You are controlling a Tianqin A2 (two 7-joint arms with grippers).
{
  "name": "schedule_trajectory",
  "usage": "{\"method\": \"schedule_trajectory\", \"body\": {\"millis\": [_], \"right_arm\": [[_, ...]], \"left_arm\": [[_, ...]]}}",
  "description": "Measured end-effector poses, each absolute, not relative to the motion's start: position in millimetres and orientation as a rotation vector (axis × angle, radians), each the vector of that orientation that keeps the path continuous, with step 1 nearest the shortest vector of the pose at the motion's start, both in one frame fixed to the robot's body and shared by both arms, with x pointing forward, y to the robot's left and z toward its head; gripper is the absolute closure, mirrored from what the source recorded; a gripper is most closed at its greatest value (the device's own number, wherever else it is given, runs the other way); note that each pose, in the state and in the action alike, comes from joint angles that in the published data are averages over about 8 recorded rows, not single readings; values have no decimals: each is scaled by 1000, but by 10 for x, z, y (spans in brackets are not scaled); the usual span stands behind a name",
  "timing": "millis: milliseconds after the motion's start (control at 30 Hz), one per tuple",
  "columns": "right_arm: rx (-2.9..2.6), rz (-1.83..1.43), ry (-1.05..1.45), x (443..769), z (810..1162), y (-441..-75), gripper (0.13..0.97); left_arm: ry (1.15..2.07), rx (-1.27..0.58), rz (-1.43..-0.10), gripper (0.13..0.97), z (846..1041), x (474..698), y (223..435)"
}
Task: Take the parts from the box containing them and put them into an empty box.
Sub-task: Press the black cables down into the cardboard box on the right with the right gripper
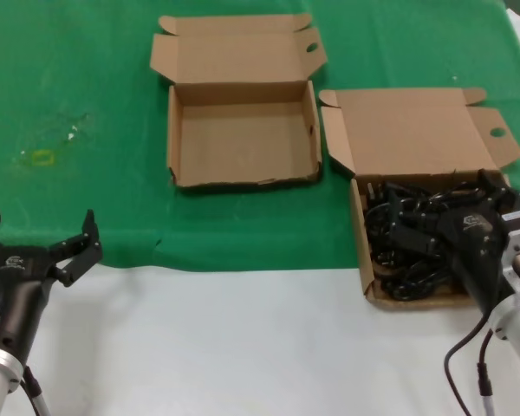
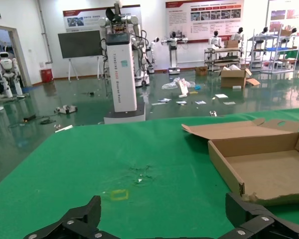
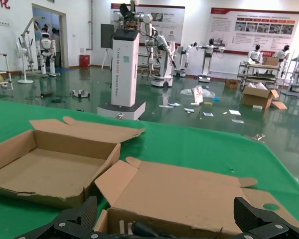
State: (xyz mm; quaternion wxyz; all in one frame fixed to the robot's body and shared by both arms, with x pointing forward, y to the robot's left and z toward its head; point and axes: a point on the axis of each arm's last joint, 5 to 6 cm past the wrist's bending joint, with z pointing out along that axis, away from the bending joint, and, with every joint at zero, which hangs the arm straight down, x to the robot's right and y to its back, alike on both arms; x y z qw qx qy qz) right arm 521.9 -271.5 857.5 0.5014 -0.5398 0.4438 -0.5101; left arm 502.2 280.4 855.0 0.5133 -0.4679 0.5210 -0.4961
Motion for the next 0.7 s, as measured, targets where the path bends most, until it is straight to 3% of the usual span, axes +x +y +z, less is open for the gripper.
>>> {"method": "schedule_trajectory", "body": {"millis": [267,567,700], "right_arm": [[-1359,-1242,1023,5252,8645,-2887,130],[-1549,-1204,836,5328,8928,-3252,130],[-1685,-1162,703,5379,9124,-3419,130]], "left_arm": [[1253,-1125,-1193,248,8550,5022,2804],[1253,-1125,-1193,413,8550,5022,2804],[1253,-1125,-1193,526,8550,5022,2804]]}}
